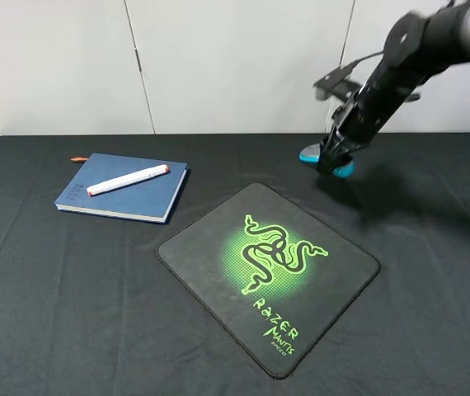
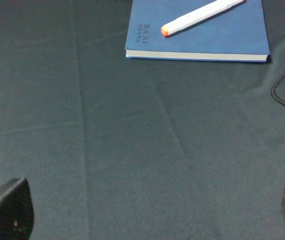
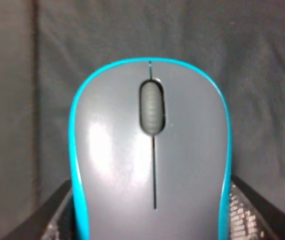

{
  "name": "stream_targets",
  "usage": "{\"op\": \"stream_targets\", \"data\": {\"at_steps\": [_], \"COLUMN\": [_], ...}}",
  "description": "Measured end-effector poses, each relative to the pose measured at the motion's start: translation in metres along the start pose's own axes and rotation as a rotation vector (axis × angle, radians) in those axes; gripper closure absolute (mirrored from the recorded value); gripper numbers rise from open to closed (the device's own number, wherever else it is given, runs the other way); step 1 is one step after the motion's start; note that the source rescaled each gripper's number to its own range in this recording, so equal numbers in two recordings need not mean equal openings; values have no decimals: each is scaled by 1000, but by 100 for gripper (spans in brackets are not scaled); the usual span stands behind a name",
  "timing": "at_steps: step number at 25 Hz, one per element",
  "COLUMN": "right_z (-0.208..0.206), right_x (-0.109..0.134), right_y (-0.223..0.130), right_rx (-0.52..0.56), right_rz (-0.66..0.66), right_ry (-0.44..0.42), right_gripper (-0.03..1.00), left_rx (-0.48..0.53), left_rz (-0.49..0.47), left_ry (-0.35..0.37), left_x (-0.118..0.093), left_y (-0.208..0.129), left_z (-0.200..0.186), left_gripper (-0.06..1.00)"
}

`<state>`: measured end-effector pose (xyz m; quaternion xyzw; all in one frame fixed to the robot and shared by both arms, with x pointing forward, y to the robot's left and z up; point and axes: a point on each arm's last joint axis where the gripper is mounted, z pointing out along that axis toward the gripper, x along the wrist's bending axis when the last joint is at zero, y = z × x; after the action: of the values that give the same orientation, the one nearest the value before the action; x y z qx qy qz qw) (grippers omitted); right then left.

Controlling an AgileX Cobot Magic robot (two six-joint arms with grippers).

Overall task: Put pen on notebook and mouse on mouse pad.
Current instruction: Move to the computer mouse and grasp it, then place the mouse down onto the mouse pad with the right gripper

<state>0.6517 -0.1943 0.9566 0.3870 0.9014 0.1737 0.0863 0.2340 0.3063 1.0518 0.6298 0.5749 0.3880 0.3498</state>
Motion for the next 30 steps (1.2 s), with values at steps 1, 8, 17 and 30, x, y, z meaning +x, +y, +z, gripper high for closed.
{"op": "stream_targets", "data": {"at_steps": [1, 8, 17, 30], "right_z": [-8, -40, -24, 19], "right_x": [2, 20, 102, 190], "right_y": [0, 0, -8, -36], "right_rx": [6, 58, 94, -39], "right_rz": [22, 174, 109, -26], "right_ry": [9, 70, 120, 79], "right_gripper": [96, 96, 96, 96], "left_rx": [0, 0, 0, 0], "left_rz": [0, 0, 0, 0], "left_ry": [0, 0, 0, 0], "left_x": [0, 0, 0, 0], "left_y": [0, 0, 0, 0], "left_z": [0, 0, 0, 0], "left_gripper": [-4, -4, -4, -4]}}
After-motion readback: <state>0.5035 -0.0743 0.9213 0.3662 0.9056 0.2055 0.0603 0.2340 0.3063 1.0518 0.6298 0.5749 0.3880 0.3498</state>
